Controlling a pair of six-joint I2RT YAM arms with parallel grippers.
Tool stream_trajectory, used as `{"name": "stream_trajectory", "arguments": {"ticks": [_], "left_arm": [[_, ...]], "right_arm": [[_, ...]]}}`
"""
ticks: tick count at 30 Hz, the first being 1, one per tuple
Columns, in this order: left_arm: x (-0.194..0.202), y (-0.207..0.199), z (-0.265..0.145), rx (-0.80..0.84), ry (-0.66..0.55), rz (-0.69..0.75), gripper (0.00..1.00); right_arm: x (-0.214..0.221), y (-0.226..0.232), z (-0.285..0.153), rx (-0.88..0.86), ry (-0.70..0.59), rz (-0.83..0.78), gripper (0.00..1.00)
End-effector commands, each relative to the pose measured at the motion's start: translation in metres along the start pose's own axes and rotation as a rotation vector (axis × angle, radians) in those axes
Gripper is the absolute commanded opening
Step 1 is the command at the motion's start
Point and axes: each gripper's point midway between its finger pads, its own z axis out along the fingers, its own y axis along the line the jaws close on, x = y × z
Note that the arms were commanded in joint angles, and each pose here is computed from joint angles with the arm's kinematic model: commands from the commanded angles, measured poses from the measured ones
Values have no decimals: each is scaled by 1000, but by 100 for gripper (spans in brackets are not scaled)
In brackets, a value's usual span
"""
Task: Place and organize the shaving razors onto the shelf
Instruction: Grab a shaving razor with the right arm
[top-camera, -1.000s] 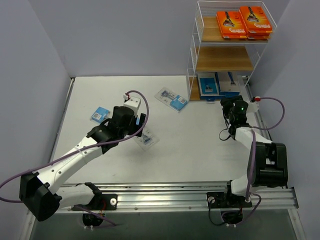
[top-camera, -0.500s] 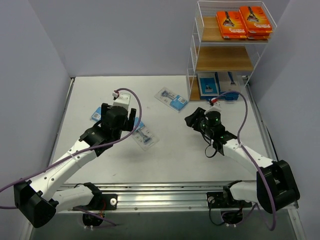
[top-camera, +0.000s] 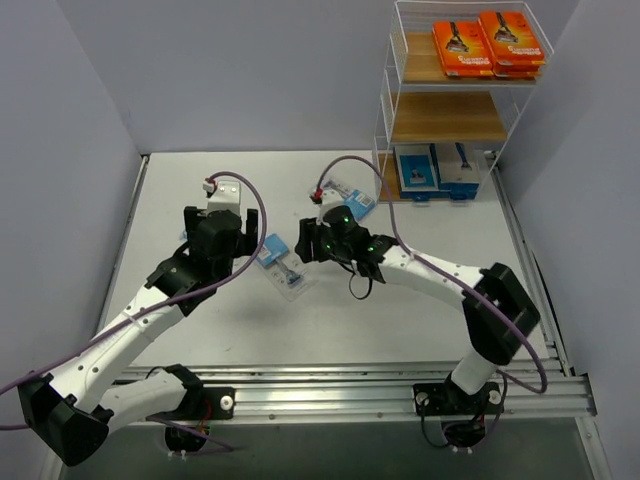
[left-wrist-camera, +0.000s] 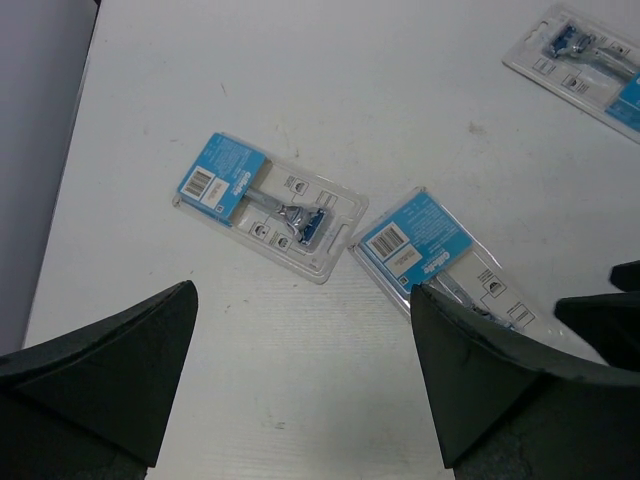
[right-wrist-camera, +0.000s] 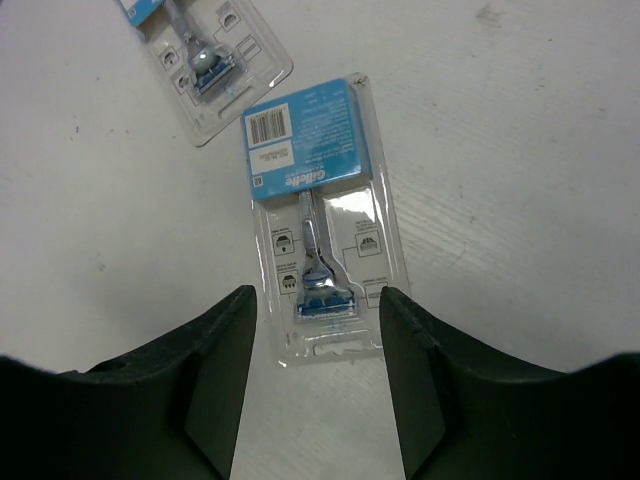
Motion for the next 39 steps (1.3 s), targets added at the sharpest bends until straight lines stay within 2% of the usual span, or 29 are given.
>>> {"name": "stream_trajectory", "arguments": {"ticks": [1,8,10,23,31,33,39], "left_arm": [[-23,10,-13,-2,-77,-97,97],[-35,15,-25,33,-137,-145,94],[-36,17,-27,31,-142,-149,100],[-37,12,-31,73,-140,-162,100],[-37,12,-31,69,-138,-161,100],[-36,11,-30,78,-134,-158,100],[-32,8,-26,72,-117,-144,100]], "right_arm": [[10,5,23,47,74,-106,48],[39,14,73,93,181,-209,49],[45,12,82,113,194,-221,50],[74,8,102,124,249,-277,47],[88,-3,107,158,263,-275,27],[91,-4,107,159,262,-266,25],[98,-7,103,163,263,-246,0]]}}
